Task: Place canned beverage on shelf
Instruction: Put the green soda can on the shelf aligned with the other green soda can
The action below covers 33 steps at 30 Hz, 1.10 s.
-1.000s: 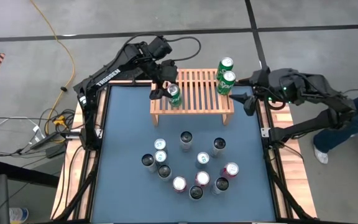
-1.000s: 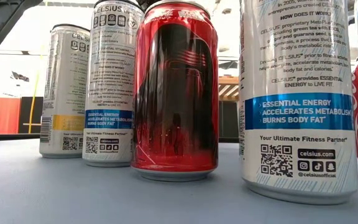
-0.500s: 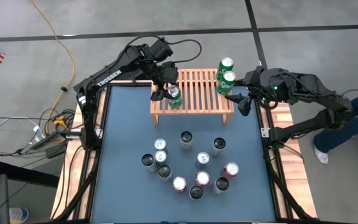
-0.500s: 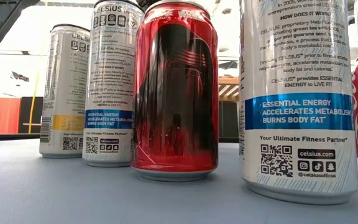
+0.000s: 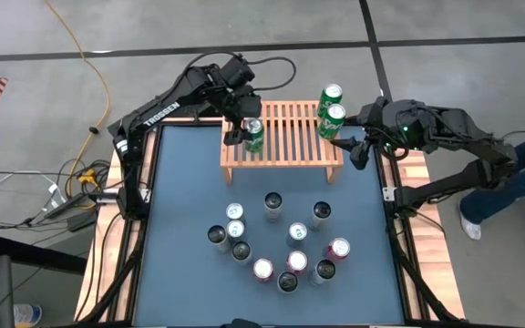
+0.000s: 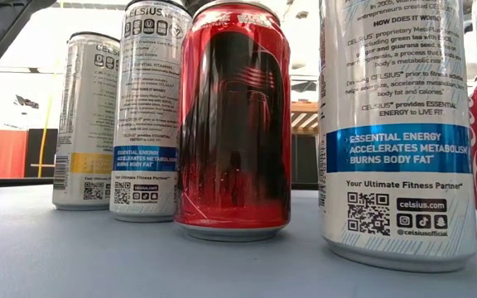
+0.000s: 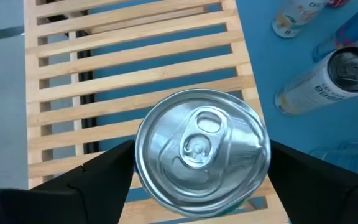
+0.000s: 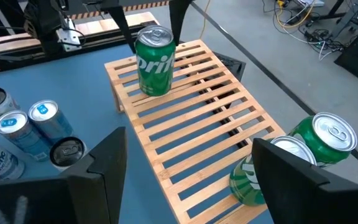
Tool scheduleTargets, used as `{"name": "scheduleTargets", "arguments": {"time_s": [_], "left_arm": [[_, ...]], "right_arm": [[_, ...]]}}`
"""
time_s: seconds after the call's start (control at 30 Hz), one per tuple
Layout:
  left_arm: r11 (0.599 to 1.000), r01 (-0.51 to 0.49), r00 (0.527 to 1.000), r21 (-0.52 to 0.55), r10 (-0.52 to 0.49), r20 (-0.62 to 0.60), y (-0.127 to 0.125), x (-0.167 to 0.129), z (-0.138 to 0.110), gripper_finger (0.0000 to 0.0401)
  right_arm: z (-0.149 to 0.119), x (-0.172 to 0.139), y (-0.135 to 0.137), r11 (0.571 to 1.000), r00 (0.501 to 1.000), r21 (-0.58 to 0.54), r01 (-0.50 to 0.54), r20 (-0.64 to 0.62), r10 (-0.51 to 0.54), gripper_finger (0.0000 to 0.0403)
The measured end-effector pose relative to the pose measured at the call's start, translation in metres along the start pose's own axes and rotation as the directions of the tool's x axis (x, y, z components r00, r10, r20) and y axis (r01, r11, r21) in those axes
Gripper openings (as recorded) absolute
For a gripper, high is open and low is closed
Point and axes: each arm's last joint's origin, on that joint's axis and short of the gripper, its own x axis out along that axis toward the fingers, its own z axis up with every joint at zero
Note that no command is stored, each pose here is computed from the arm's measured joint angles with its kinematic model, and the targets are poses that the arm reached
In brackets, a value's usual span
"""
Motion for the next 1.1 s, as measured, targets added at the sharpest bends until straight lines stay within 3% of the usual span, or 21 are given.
{"name": "scheduleTargets", "arguments": {"time_s": [0.3, 0.5, 0.7, 0.93, 1.1], "left_arm": [[1.000, 0.000, 1.000, 0.015, 0.000, 0.004, 0.000, 0.000, 0.001, 0.0336], [0.996, -0.076, 0.996, 0.039, 0.077, -0.035, -0.001, -0.003, 0.003, 0.0336], [0.994, -0.100, 0.995, 0.043, 0.098, 0.035, -0.001, -0.019, 0.012, 0.0336], [0.991, -0.136, 0.990, 0.016, 0.135, 0.043, -0.005, -0.038, 0.015, 0.0336], [0.985, -0.174, 0.984, -0.012, 0.174, 0.029, -0.016, -0.062, 0.012, 0.0336]], "right_arm": [[0.006, 0.012, -0.002, 0.999, 1.000, -0.045, 0.030, 0.003, -0.030, 0.0293], [0.011, 0.034, -0.005, 0.997, 0.999, -0.068, 0.029, -0.026, -0.031, 0.0326], [0.014, 0.057, -0.006, 0.996, 0.997, -0.086, -0.005, -0.078, -0.002, 0.0348], [0.031, 0.087, -0.007, 0.984, 0.999, -0.175, -0.020, 0.027, 0.025, 0.0350], [0.044, 0.122, -0.008, 0.975, 0.989, -0.203, -0.086, 0.102, 0.109, 0.0350]]}}
